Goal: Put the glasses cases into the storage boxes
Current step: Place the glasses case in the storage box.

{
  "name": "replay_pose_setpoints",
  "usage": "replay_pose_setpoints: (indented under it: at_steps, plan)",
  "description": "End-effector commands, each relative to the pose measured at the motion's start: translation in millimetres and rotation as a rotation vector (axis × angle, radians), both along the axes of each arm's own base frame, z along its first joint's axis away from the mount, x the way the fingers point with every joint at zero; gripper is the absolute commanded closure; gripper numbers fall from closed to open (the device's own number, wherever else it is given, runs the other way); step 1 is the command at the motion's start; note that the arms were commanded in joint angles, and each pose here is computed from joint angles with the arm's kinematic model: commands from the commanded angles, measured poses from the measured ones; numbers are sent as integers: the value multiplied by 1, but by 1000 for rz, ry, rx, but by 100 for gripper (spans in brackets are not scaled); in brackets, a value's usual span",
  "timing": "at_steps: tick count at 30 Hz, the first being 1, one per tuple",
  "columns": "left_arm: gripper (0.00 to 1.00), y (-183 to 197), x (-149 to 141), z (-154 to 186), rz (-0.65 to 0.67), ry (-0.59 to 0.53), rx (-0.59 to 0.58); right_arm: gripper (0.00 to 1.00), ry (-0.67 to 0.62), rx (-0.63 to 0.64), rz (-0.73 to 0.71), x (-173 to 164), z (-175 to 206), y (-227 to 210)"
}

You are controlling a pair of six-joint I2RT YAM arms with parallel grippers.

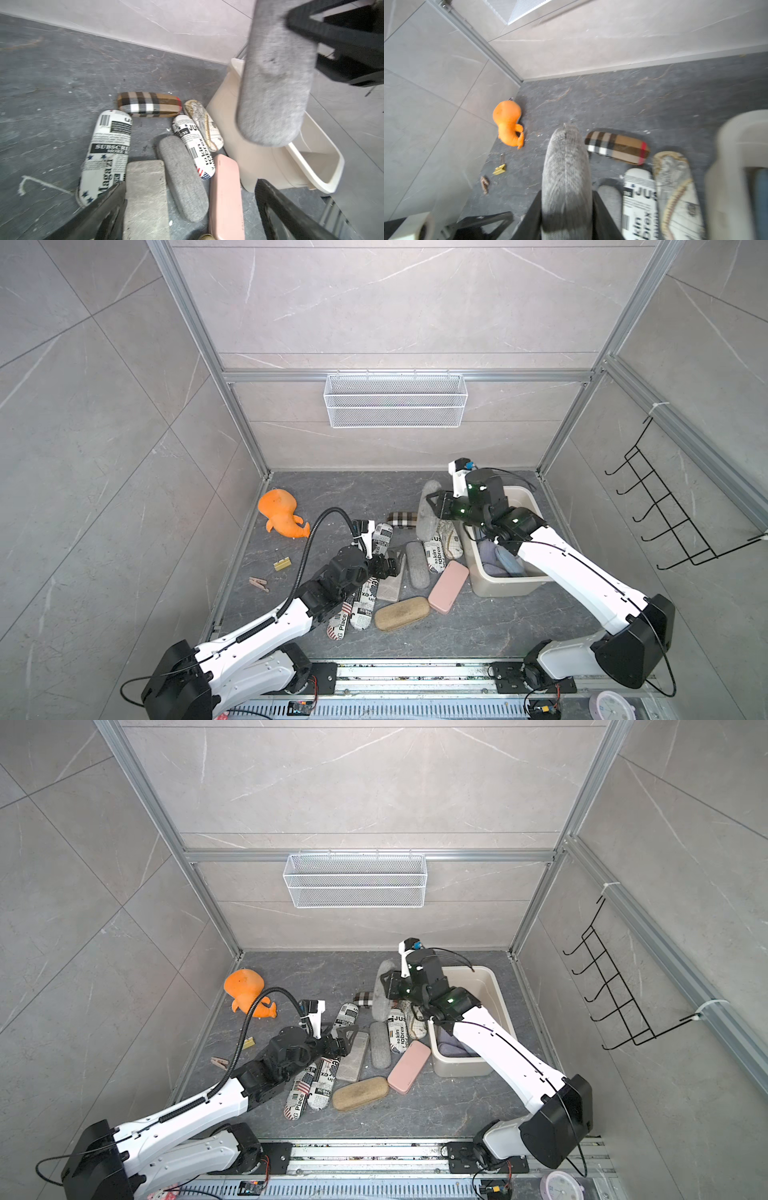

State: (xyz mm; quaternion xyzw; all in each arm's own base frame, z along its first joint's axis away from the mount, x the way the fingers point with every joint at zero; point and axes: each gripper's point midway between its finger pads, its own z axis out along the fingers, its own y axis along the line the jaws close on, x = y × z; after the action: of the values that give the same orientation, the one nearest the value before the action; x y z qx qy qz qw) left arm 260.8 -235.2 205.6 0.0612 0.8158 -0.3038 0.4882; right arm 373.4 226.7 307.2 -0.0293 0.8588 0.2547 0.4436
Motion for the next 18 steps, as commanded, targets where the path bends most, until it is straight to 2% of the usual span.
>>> replay_pose_setpoints:
  at_steps: [1, 6, 10, 18]
  plan:
    - [1, 25, 1, -5, 107, -4, 40, 69, -75, -136, -114, -2, 31, -56]
    - [1, 41, -4, -13, 144, -1, 69, 69, -72, -275, -243, -6, 29, -117]
    - [1, 47, -6, -13, 156, 1, 82, 69, -21, -351, -324, -11, 13, -154]
    - [1, 47, -7, -18, 155, 30, 102, 69, 90, -446, -350, 11, -35, -172]
